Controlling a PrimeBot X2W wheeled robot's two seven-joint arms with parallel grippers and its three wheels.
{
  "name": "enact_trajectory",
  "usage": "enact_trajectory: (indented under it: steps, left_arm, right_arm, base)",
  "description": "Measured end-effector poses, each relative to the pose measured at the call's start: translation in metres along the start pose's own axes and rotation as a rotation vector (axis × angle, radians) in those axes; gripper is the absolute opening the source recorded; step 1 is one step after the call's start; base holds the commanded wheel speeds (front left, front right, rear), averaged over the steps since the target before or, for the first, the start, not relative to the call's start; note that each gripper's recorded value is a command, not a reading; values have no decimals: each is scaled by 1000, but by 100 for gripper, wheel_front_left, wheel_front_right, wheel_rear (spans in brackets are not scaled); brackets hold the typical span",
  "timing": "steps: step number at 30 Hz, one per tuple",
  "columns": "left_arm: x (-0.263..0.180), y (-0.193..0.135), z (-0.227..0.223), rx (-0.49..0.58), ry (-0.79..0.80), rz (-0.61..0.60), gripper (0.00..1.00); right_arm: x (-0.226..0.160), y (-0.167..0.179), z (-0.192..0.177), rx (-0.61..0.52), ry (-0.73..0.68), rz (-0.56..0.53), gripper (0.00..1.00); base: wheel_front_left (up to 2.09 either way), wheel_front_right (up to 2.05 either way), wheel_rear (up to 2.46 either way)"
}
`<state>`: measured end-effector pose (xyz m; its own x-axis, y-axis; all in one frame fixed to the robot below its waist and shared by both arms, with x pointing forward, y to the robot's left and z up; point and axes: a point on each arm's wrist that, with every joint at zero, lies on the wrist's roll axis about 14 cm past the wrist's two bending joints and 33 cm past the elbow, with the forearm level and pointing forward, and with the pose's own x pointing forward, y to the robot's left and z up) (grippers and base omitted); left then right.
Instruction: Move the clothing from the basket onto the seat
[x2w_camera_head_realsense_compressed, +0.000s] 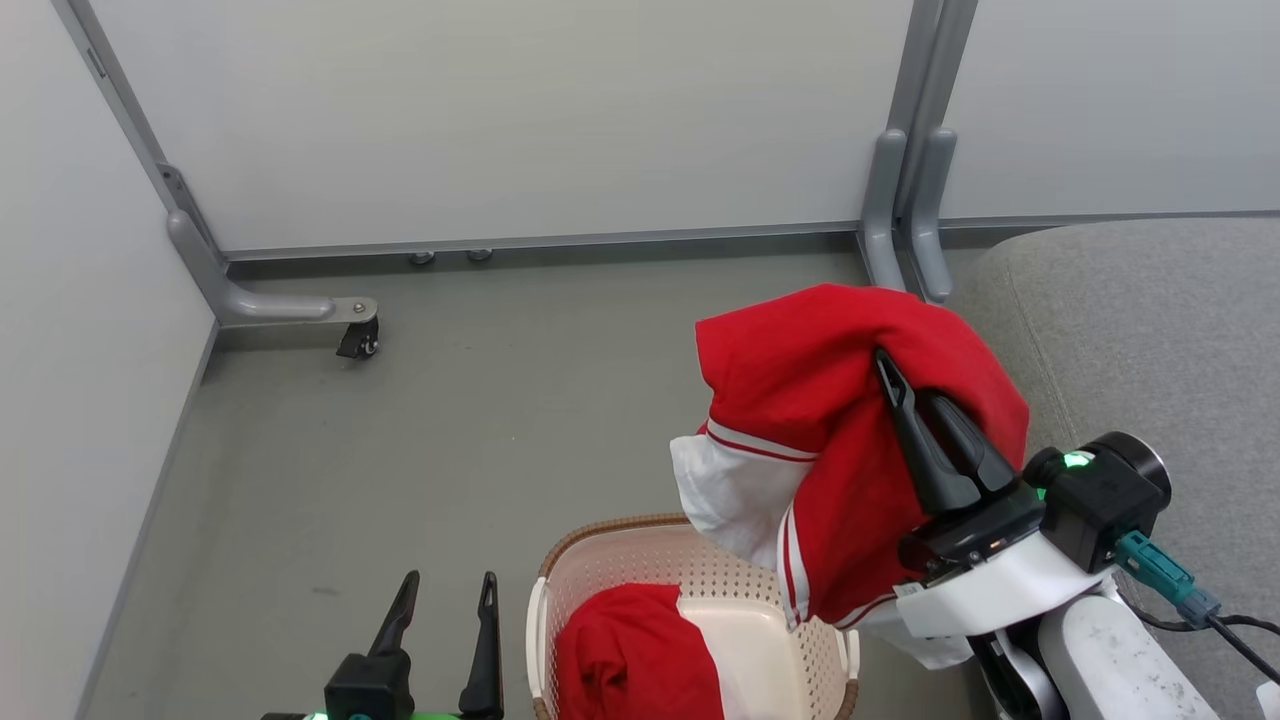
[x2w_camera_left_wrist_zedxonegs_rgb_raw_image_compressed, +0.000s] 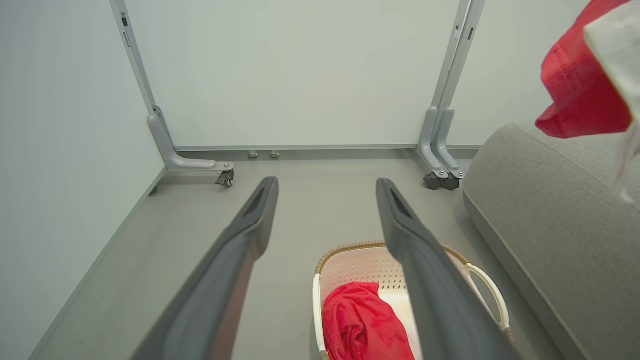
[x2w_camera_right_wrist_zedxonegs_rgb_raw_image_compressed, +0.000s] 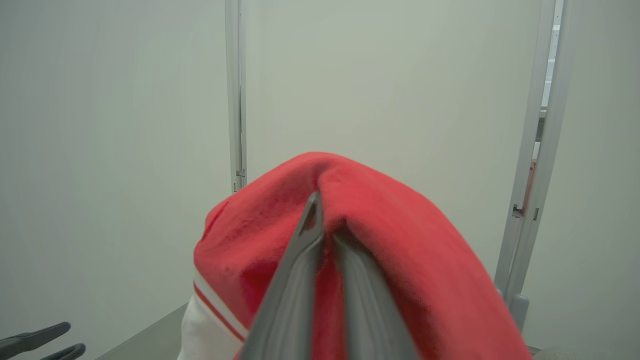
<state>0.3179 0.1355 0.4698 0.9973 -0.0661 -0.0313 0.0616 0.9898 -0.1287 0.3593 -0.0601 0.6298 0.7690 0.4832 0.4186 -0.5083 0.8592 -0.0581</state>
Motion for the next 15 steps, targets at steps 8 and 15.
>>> enact_trajectory:
  steps: [8,15]
  left_arm:
    - [-2,-1,1,-2,-5,-10,100]
    - [1,-6,4,-3,-12,-27,100]
  right_arm:
    - [0,0,-2,3,5,-1,0]
    - [-4,-7,-1,-4,7,-21,0]
  base:
    - [0,0,0]
    - [0,0,0]
